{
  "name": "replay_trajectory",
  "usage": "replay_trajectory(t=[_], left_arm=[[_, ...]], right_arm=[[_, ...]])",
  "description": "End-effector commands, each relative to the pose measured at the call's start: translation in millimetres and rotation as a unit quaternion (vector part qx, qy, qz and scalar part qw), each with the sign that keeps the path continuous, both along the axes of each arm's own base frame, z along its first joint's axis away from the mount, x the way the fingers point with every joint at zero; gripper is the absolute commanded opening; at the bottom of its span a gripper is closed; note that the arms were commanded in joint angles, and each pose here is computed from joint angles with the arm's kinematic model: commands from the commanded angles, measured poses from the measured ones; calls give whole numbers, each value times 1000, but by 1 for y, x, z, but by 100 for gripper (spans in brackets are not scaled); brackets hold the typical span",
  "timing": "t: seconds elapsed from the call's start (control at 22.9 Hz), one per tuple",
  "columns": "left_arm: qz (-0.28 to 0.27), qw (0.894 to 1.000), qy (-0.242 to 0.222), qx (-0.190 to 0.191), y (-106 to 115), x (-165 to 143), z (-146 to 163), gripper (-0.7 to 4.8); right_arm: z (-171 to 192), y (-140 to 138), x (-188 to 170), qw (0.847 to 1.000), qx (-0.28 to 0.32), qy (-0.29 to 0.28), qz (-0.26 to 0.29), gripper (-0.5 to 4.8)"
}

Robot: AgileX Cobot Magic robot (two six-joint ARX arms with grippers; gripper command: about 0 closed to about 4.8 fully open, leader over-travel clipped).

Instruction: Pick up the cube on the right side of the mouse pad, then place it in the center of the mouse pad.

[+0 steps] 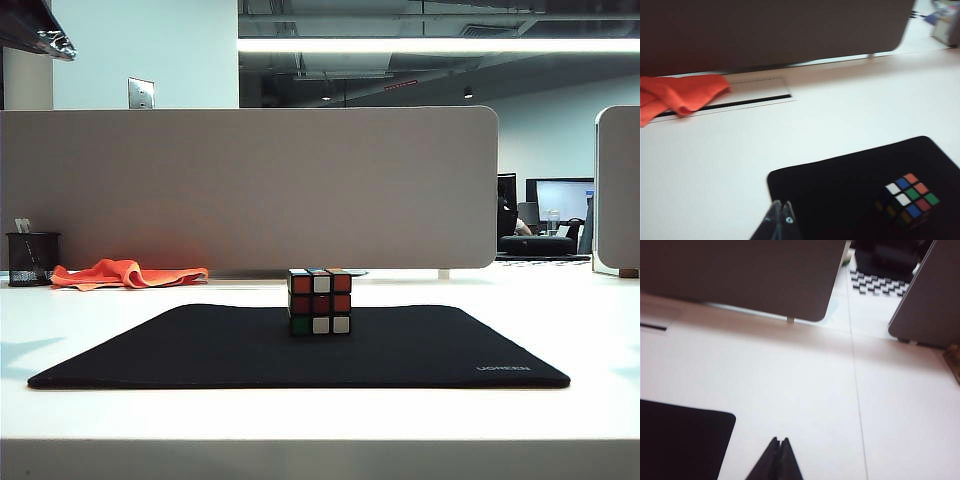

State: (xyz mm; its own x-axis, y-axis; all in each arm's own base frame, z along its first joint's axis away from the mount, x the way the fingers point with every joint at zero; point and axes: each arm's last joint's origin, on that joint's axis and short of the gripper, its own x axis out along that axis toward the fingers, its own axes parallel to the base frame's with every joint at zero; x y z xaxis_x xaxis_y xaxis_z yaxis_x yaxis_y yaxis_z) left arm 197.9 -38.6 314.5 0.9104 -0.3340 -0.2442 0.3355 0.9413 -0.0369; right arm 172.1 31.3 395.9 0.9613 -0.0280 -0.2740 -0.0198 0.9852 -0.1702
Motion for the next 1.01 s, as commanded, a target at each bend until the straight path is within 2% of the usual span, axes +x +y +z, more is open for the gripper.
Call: replay_trajectory(t=[0.04, 0.26, 0.39, 0.61, 0.74, 0.83, 1.01], left_arm=[[16, 1000, -17, 5, 1, -10, -1, -6], [16, 999, -29, 4, 1, -29, -11, -6], [9, 999, -36, 1, 1, -46, -24, -6], [19, 998, -52, 0, 3, -67, -47, -6], [51, 996, -73, -22, 8, -84, -70, -6], [63, 994, -83, -25, 10, -90, -77, -6], [75, 993, -92, -24, 13, -98, -89, -6]], right_arm=[[-26, -5, -26, 995, 23, -100, 10, -1], [-81, -11, -54, 998, 22, -64, 13, 0], [-105, -14, -68, 998, 57, -40, 7, 0], [-119, -17, -80, 991, 83, -101, 8, -1], [-136, -19, -90, 985, 93, -146, 11, 0], [-144, -19, -92, 985, 94, -146, 8, 0], [-158, -23, -96, 988, 90, -120, -34, -1]])
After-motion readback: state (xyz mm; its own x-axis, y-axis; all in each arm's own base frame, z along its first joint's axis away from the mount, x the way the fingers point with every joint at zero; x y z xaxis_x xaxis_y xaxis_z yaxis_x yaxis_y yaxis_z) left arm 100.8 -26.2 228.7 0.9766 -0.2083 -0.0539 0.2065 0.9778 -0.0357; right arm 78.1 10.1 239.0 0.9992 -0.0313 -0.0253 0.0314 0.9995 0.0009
